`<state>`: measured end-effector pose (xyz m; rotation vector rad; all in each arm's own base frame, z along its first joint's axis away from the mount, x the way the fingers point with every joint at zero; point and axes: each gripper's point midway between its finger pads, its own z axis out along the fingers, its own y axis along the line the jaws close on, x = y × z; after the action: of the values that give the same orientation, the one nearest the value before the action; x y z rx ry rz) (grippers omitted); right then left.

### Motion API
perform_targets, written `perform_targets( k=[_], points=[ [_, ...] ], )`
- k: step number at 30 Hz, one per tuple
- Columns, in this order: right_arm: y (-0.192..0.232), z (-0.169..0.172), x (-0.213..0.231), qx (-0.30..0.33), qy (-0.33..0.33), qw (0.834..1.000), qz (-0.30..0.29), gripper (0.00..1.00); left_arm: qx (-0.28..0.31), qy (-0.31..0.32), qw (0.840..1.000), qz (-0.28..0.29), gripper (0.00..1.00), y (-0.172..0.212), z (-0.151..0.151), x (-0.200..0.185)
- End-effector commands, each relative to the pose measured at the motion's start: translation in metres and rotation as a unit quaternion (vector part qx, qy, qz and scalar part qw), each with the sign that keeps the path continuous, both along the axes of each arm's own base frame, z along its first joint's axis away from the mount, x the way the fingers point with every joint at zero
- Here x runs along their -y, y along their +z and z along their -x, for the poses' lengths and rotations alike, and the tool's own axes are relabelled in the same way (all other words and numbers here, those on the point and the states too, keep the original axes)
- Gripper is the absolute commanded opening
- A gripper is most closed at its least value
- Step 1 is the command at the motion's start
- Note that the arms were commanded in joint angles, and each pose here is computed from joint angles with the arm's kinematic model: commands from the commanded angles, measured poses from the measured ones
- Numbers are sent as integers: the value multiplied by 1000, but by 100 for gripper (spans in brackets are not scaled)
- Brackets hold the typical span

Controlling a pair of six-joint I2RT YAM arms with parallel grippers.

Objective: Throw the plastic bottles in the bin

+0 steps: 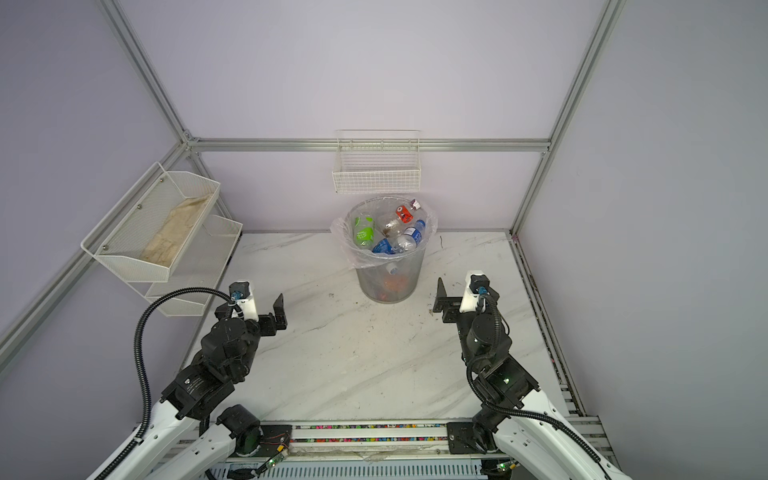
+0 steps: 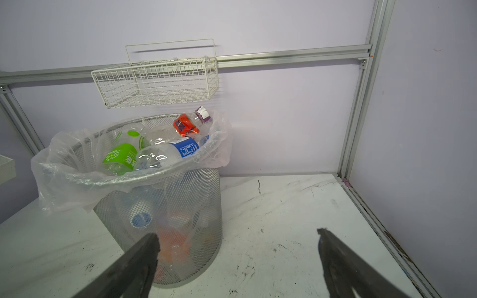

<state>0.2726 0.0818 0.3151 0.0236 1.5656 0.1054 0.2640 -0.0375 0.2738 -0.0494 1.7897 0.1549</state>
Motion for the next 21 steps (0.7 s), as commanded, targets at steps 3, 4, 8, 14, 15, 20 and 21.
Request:
perform_targets(
  k=[3, 4, 8, 14, 15, 20, 21],
  points=[
    [-9, -3, 8, 13, -32, 999, 0, 98, -1, 22, 1000, -16, 100, -26, -7, -3],
    [-13, -4, 8, 10, -33, 999, 4, 98, 0, 30, 999, -19, 100, -29, -8, -5],
    [-30, -7, 11, 4, -48, 999, 16, 97, -9, 45, 998, -39, 100, -46, -11, -9],
    [-54, -10, 20, 0, -80, 997, 16, 98, -35, 58, 996, -55, 100, -75, -17, -13],
    [-58, -10, 20, -1, -83, 996, 16, 97, -40, 63, 996, -55, 100, -80, -18, -16],
    [-77, -14, 22, -14, -95, 995, 14, 97, -63, 72, 994, -53, 100, -101, -23, -25],
    [-81, -14, 22, -15, -96, 995, 12, 98, -65, 78, 993, -55, 100, -102, -24, -27]
  ],
)
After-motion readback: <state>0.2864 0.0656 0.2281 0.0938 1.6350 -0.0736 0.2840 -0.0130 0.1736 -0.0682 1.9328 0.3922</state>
